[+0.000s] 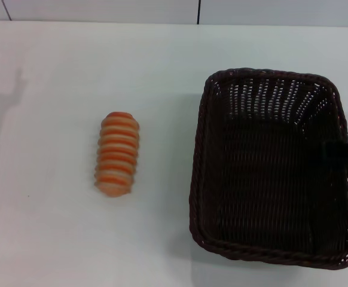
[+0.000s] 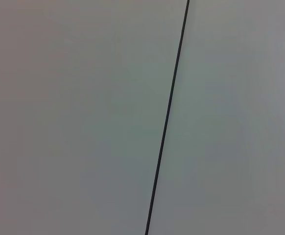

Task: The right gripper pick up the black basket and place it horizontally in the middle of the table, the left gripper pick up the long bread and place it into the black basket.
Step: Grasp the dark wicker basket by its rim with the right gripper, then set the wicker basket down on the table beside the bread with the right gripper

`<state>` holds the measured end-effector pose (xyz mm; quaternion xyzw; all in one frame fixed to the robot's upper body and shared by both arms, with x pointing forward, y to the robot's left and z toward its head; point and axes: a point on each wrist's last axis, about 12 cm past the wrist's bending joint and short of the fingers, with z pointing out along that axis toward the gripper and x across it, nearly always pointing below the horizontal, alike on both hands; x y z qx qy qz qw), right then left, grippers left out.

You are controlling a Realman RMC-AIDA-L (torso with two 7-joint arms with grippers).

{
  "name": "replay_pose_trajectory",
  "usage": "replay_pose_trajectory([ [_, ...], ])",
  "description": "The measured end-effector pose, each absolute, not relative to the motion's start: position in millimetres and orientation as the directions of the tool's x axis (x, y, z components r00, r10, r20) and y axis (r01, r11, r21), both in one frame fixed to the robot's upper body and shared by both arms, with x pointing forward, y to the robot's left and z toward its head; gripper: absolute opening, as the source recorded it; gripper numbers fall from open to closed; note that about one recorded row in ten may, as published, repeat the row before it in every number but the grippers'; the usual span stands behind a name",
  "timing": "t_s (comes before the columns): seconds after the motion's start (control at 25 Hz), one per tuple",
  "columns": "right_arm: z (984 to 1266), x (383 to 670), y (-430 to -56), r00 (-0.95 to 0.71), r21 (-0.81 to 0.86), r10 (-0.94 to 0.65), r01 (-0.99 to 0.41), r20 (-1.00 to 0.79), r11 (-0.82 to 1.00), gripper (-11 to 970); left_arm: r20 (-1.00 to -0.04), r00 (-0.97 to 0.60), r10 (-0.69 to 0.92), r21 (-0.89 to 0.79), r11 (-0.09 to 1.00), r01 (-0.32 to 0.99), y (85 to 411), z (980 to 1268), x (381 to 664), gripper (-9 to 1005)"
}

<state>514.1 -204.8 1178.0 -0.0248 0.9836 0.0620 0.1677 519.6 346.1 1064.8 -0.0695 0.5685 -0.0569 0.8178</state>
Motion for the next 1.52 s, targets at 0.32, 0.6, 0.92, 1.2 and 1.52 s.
replay_pose_trajectory([
  [0.32,1173,514,-197,-0.945,0.117,-0.056,-0.098,-0.323,0.988,626,-0.921,0.35,-0.171,-0.177,0.984,0.013,347,1065,518,801],
  [0.6,1170,512,-195,-0.947,0.111,-0.069,-0.108,-0.313,0.988,492,-0.916,0.364,-0.17,-0.177,0.984,0.013,348,1066,515,801],
  [0.92,1168,511,-195,-0.946,0.104,-0.078,-0.116,-0.314,0.988,216,-0.91,0.378,-0.17,-0.178,0.984,0.012,349,1067,514,801],
  [1.2,1178,522,-201,-0.882,-0.007,-0.095,-0.103,-0.461,0.995,150,-0.91,0.379,-0.169,-0.178,0.984,0.011,349,1067,513,801],
  [1.52,1209,550,-188,-0.6,-0.251,-0.376,-0.285,-0.706,0.925,145,-0.915,0.382,-0.129,-0.16,0.986,-0.05,358,1065,507,801],
])
